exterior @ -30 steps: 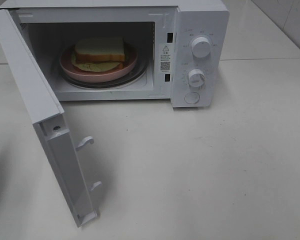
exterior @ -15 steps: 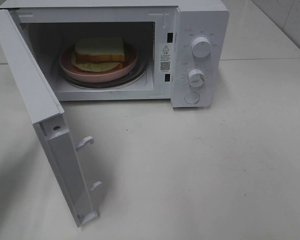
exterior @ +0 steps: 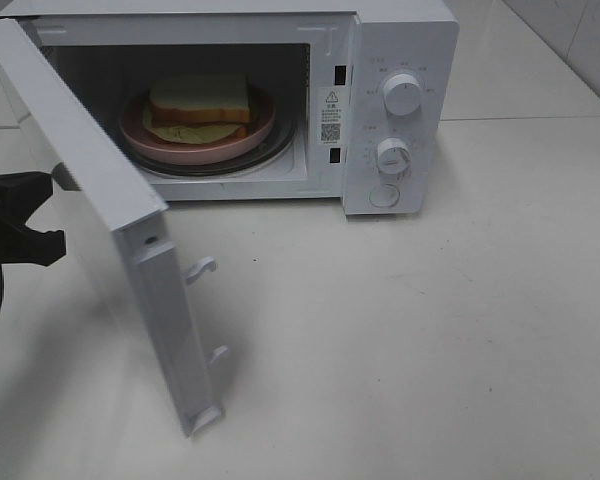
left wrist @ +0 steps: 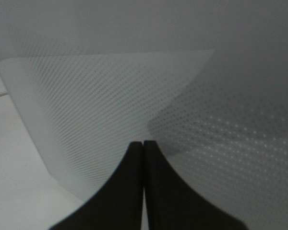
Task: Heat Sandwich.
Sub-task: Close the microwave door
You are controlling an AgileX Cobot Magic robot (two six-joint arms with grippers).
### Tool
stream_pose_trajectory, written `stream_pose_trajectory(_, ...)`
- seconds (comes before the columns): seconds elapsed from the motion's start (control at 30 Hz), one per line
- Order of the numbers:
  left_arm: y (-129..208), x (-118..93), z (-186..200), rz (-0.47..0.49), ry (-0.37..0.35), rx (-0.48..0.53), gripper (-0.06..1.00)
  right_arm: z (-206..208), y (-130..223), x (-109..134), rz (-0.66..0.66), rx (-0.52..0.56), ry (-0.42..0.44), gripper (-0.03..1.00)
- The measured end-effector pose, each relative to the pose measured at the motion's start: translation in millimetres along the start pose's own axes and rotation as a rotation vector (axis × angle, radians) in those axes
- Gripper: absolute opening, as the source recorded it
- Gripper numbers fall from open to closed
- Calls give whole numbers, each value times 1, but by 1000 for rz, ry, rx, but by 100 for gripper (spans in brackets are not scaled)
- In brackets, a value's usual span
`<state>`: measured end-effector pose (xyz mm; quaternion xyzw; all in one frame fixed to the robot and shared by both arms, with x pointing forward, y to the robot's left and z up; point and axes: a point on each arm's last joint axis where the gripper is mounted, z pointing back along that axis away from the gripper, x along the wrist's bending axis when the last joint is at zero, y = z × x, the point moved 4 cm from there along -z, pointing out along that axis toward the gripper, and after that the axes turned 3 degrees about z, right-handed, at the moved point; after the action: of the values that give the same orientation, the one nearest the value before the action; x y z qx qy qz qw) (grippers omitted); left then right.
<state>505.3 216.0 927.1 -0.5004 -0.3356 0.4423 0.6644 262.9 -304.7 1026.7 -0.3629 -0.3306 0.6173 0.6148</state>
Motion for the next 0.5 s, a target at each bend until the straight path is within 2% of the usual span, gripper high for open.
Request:
stream_pose_trajectory(0.07,-3,-9,-7,-4,25,-14,0,0,0,0,0,0,0,76)
stream_pose_trajectory(0.3,-7,-23,-19,17,46,-27,0,0,0,0,0,0,0,76)
stream_pose_trajectory(0.5,-16,-46,-37,-2,69,-55,0,0,0,0,0,0,0,76)
